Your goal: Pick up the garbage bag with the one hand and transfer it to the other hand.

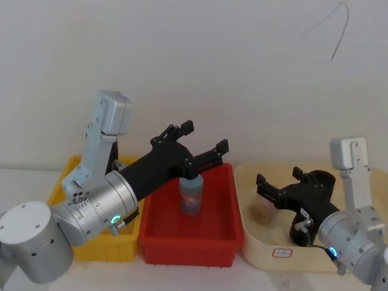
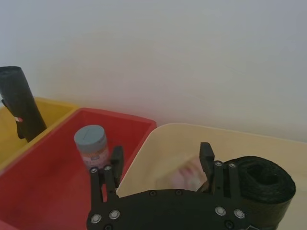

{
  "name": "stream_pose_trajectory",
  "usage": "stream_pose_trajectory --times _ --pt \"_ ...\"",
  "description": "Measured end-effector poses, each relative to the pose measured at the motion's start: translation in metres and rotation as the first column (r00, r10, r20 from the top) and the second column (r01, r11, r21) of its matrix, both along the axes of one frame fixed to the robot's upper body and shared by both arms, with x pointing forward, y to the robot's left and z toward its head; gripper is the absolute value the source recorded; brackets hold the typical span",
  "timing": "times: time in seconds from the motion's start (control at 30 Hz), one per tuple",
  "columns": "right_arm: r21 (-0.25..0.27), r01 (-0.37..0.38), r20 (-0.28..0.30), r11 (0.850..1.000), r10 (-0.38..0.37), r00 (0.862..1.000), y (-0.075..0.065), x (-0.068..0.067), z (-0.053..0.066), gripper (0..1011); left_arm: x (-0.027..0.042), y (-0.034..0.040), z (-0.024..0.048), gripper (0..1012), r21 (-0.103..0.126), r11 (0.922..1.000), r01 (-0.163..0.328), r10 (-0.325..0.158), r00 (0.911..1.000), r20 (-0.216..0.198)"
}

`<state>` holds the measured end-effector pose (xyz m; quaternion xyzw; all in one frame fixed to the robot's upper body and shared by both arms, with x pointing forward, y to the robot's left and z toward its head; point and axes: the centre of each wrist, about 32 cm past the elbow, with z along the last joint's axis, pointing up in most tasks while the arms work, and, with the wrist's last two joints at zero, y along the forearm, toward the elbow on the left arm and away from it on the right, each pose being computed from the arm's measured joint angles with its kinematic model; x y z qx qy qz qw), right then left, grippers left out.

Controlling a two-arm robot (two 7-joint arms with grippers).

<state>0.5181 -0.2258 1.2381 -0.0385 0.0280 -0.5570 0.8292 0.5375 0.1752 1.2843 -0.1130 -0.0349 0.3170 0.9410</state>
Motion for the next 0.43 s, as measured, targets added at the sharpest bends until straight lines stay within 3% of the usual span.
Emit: stream_pose_trajectory --times 0.13,0.43 --pt "0.004 0.016 0.000 1.000 -0.016 1.000 0.003 0.001 -0.002 1000 0.0000 0.0000 0.0000 1000 0.000 1.0000 0.000 0.000 1.0000 0.000" --pt "0.026 0.060 0.024 0.998 -0.060 0.998 0.015 -0.002 -0.002 1000 0.0000 0.0000 0.0000 1000 0.000 1.0000 0.000 0.000 1.0000 0.000"
